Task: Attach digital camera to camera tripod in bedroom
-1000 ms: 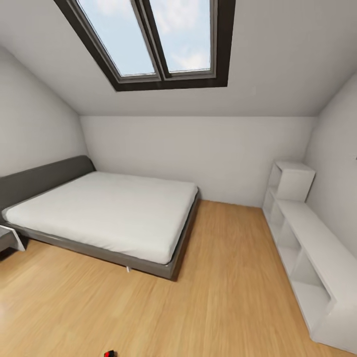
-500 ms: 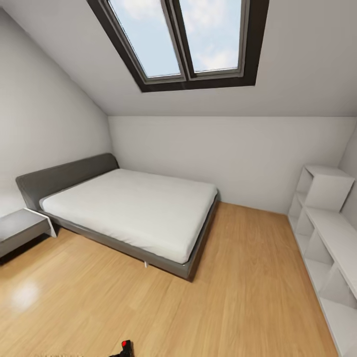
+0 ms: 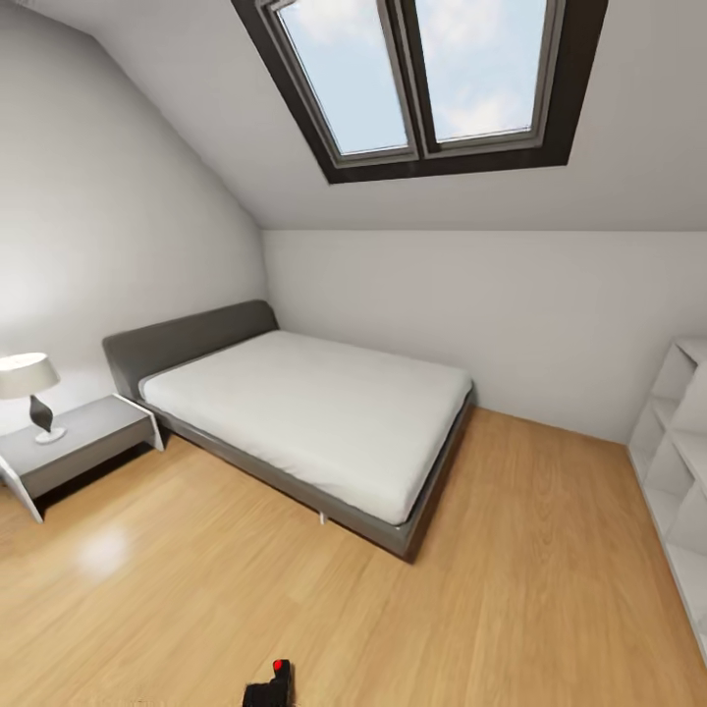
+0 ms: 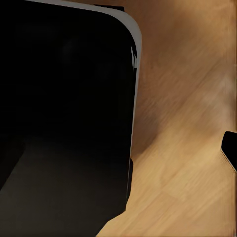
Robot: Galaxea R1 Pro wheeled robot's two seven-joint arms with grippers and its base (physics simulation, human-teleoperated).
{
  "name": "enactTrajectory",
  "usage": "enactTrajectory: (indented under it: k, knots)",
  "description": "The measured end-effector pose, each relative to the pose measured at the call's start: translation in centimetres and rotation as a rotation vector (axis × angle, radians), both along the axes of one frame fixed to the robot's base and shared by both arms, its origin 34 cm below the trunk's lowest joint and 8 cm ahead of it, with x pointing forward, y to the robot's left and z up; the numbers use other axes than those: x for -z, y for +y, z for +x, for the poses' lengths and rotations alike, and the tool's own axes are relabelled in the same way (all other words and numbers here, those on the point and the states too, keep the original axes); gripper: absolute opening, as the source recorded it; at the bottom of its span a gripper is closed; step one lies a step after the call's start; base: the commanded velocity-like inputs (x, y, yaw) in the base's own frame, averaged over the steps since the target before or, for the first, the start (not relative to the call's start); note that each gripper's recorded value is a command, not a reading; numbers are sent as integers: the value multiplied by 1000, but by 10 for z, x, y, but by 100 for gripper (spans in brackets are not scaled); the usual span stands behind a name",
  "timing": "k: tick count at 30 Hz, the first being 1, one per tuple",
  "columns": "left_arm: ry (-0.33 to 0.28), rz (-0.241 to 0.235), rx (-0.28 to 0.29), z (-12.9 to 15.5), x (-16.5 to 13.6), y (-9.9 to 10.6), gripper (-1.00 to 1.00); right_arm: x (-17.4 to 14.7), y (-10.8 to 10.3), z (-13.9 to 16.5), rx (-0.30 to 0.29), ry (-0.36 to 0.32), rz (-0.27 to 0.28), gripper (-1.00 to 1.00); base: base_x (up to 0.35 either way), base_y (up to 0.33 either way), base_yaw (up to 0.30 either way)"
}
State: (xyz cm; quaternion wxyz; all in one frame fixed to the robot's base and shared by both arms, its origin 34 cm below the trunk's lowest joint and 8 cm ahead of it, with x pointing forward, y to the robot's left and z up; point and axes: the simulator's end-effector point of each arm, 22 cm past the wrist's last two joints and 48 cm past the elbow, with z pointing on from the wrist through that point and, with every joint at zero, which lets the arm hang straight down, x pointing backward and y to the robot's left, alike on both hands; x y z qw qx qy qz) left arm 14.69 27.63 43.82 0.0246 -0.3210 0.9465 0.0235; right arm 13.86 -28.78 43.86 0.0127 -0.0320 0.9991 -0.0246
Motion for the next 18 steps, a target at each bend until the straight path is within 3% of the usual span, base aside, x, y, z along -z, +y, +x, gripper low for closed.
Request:
enactTrajectory:
  k: [18]
  knots:
    - [0, -1, 1, 0, 0, -1, 100, 0, 0, 0, 1, 0, 0, 100, 0, 0, 264]
